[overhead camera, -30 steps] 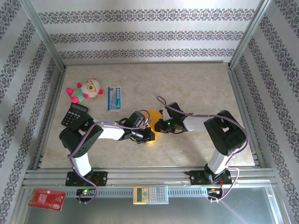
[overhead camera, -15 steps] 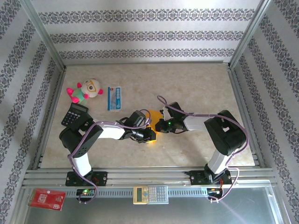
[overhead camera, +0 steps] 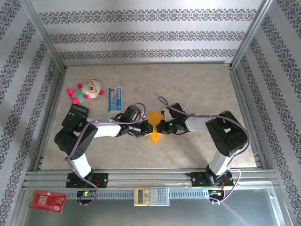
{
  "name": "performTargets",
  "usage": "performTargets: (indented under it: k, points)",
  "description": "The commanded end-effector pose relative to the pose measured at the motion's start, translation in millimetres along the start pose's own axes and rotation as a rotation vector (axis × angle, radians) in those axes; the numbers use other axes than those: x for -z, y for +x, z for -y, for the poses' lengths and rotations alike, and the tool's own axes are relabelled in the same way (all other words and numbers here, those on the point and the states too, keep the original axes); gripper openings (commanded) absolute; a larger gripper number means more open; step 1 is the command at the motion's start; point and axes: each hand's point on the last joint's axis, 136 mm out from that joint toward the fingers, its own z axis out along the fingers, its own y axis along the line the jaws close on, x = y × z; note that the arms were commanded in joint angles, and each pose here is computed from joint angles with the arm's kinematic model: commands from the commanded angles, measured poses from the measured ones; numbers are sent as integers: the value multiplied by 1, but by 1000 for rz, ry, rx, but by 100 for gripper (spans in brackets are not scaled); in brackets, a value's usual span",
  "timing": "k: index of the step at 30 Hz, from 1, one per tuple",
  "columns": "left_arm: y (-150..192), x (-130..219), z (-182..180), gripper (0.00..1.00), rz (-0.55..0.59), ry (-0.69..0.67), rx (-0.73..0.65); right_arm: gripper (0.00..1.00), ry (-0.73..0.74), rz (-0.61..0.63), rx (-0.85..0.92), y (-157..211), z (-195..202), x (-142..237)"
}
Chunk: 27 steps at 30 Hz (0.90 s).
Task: Fold a paper plane with a square sheet of paper (pick it up from the middle)
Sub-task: Third fold the triangle at the center of the table.
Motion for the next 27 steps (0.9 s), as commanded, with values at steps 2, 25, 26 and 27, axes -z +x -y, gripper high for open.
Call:
performTargets:
  k: [2,25,26,27]
  points:
    - [0,-8,-11,13,-32,-43,-8,1,99,-41,-31,14,31,-7]
    - [16,2,-8,19,-12,3,7,1,112,-56,-31,19,35,-8]
    - [19,2,-8,19,-19,3,7,1,110,-57,-30,19,35,-8]
    - [21,1,-9,19,-25,2,9,1,110,-57,-31,19,35,-8]
